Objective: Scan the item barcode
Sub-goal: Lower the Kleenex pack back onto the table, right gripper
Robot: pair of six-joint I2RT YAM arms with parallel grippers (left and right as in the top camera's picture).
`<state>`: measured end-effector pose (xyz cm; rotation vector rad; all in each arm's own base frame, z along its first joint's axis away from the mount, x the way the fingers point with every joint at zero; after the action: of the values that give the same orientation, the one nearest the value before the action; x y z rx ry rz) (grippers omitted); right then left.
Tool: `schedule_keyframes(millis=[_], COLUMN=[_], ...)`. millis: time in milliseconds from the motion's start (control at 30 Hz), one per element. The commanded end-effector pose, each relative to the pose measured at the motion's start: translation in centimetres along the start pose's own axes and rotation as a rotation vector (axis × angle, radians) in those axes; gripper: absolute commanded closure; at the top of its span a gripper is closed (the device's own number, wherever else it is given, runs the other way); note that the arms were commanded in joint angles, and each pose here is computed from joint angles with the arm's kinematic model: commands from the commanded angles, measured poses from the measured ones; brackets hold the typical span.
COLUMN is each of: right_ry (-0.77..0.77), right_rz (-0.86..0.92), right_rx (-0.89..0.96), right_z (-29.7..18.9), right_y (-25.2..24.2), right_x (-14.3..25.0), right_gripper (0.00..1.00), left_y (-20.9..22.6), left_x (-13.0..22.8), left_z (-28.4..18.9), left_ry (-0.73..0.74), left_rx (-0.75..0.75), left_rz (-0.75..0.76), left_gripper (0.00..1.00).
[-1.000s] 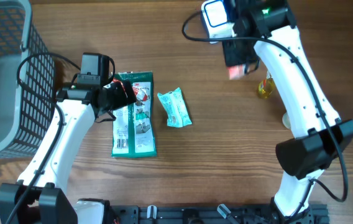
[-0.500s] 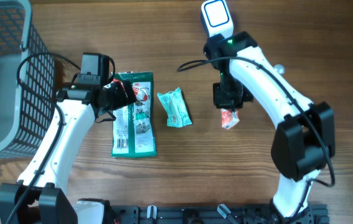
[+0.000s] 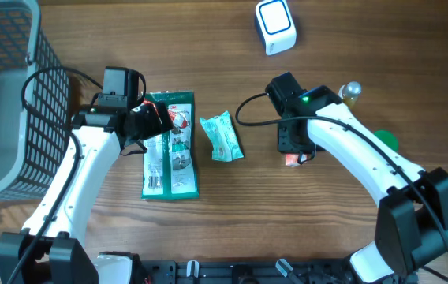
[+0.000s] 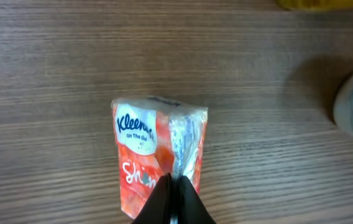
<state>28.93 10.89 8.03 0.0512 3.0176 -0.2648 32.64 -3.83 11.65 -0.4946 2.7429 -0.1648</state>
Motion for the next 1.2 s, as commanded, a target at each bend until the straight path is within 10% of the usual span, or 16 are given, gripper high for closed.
schedule_keyframes(millis=[0, 533, 700, 1033, 1067, 1100, 1167], right_ry=[-0.02, -0.092, -0.095, -0.122, -0.111, -0.097, -0.085], right_rz=[-0.037, -0.046, -0.046, -0.073, -0.076, -0.079, -0.082], right_rx=[0.057, 0.153, 0.152, -0.182, -0.206, -0.238, -0.271], right_z=[0.4, 0.9, 0.9, -5.6, -5.6, -5.3, -5.0], right_y=[-0.9, -2.4, -2.4, 1.9, 2.3, 2.9, 3.5], right_x=[-0.2, -1.3, -1.4, -2.5, -2.3, -2.0, -1.7], right_gripper=[0.96, 0.95, 0.39, 0.29, 0.26, 0.0, 0.0], left_y=[0.2, 0.2, 0.2, 0.2, 0.2, 0.2, 0.2], left_x=[-0.4, -0.4, -0.4, -0.4, -0.4, -0.4, -0.4], left_z=[-0.1, -0.1, -0.1, -0.1, -0.1, -0.1, -0.1], left_ry=[-0.012, -0.012, -0.012, -0.012, -0.012, -0.012, -0.012], left_rx=[-0.008, -0.007, -0.008, -0.007, -0.007, -0.008, -0.008], left_rz=[-0.001, -0.001, -0.001, -0.001, -0.001, -0.001, -0.001], left_gripper=[0.0, 0.0, 0.0, 0.0, 0.0, 0.0, 0.0])
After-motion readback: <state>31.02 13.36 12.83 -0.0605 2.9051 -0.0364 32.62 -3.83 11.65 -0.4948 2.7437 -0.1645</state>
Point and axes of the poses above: each gripper's point midway between its finger pads, its own z axis out along the fingers, its own y axis along the line the jaws close on, x = y × z, the point moved 1 cm from there along -z, back along the fingers
